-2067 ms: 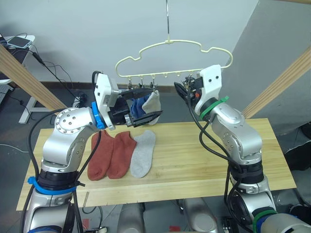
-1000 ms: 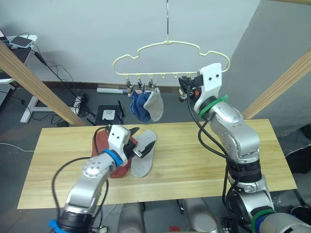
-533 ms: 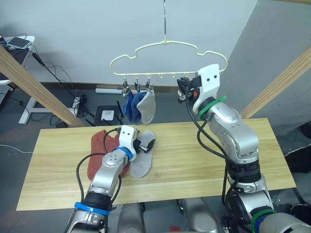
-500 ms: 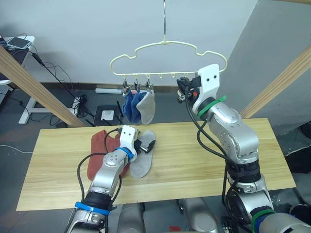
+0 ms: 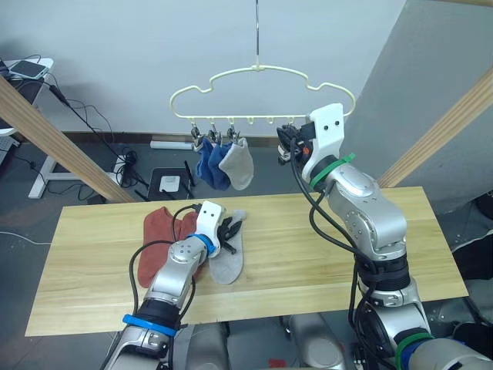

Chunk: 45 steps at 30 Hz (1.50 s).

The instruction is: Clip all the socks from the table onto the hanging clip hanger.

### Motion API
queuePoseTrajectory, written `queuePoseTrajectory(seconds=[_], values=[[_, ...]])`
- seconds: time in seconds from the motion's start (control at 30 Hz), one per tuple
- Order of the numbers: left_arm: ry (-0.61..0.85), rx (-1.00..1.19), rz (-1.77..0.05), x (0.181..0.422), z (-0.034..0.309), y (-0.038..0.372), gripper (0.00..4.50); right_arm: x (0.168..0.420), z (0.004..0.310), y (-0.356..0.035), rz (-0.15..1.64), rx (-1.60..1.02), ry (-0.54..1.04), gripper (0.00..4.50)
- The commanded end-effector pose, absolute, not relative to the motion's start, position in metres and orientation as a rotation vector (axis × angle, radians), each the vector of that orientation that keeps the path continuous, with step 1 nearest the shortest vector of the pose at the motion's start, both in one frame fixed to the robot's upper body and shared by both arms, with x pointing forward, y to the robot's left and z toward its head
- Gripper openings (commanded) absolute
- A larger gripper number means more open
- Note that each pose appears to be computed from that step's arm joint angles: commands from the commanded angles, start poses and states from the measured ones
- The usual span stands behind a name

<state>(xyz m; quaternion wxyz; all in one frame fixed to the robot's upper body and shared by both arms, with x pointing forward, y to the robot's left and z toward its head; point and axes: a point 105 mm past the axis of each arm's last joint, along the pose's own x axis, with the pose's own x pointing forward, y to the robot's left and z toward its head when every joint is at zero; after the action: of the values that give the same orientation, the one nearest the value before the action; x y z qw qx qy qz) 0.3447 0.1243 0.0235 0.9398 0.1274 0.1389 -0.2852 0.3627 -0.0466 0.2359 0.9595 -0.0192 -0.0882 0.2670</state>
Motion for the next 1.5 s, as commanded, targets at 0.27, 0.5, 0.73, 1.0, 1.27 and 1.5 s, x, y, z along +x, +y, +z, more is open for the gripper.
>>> queuePoseTrajectory(seconds=[0.27,0.5,0.73,1.0,1.27,1.5], values=[[-0.240,0.387,-0.810,0.342,0.115,0.070,0.00,0.353,0.259,-0.049,0.539,-0.018,-0.263,0.03],[-0.490,0.572,-0.782,0.353,0.152,0.048,0.00,0.347,0.262,-0.043,0.581,0.029,-0.252,0.03],[-0.536,0.595,-0.761,0.358,0.159,0.048,0.00,0.341,0.260,-0.036,0.641,0.067,-0.222,0.03],[-0.601,0.557,-0.779,0.354,0.178,0.044,0.00,0.337,0.254,-0.032,0.673,0.066,-0.191,0.03],[-0.613,0.562,-0.773,0.355,0.180,0.047,0.00,0.339,0.254,-0.034,0.667,0.050,-0.193,0.03],[-0.625,0.574,-0.772,0.353,0.179,0.049,0.00,0.340,0.256,-0.035,0.654,0.027,-0.217,0.03]])
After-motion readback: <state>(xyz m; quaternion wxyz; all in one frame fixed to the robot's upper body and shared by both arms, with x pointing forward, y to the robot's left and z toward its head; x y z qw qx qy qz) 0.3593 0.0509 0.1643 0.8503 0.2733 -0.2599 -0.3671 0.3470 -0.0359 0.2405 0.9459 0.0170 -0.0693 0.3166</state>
